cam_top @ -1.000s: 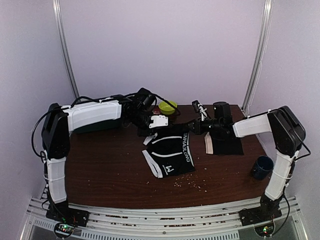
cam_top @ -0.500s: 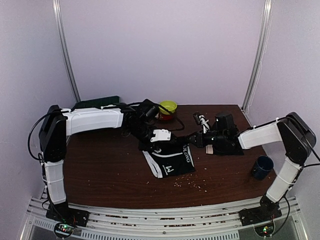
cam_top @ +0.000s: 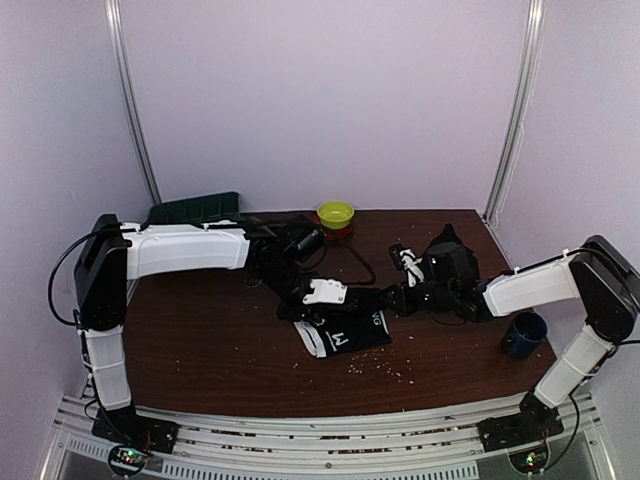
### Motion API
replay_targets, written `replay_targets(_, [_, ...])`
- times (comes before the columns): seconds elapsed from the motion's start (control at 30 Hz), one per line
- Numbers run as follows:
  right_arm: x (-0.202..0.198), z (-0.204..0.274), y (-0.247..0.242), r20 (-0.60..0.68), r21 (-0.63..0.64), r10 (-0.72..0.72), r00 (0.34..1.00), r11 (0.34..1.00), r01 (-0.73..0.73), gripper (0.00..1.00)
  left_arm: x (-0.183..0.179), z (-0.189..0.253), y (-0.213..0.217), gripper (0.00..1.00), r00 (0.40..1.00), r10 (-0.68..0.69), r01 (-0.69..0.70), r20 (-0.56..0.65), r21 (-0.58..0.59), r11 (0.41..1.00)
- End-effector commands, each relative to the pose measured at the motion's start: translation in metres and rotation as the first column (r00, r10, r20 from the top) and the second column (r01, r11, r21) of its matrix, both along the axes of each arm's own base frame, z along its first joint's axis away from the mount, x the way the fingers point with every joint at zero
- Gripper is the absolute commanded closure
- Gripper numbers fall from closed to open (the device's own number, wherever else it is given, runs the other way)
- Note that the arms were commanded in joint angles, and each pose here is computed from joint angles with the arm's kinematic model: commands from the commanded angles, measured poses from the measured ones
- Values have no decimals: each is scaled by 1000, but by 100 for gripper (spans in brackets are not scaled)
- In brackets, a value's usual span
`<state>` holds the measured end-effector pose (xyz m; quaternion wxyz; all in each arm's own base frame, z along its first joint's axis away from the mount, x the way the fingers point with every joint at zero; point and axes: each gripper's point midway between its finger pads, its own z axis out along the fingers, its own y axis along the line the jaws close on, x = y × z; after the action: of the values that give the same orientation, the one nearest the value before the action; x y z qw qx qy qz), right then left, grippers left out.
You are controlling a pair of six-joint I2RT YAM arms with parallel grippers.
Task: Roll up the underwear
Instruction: Fold the underwear at the center of the board.
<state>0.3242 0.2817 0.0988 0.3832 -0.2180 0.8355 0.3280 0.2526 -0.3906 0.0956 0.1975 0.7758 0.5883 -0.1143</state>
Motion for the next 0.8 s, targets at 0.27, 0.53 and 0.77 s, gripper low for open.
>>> replay_targets(0.27, [-18,-28,-15,-31,-122,-68,997,991,64,84,-39,-23,1,100,994,-97,102,-53,97,990])
replay_targets(0.53, [-20,-19,-26,5,-129,-114,993,985,114,84,-56,-39,-1,95,988,-128,140,-83,148,979])
replay_targets(0.77, [-34,-25,-21,-11,-146,-84,996,986,81,80,-60,-41,-2,76,986,-133,147,-98,153,977])
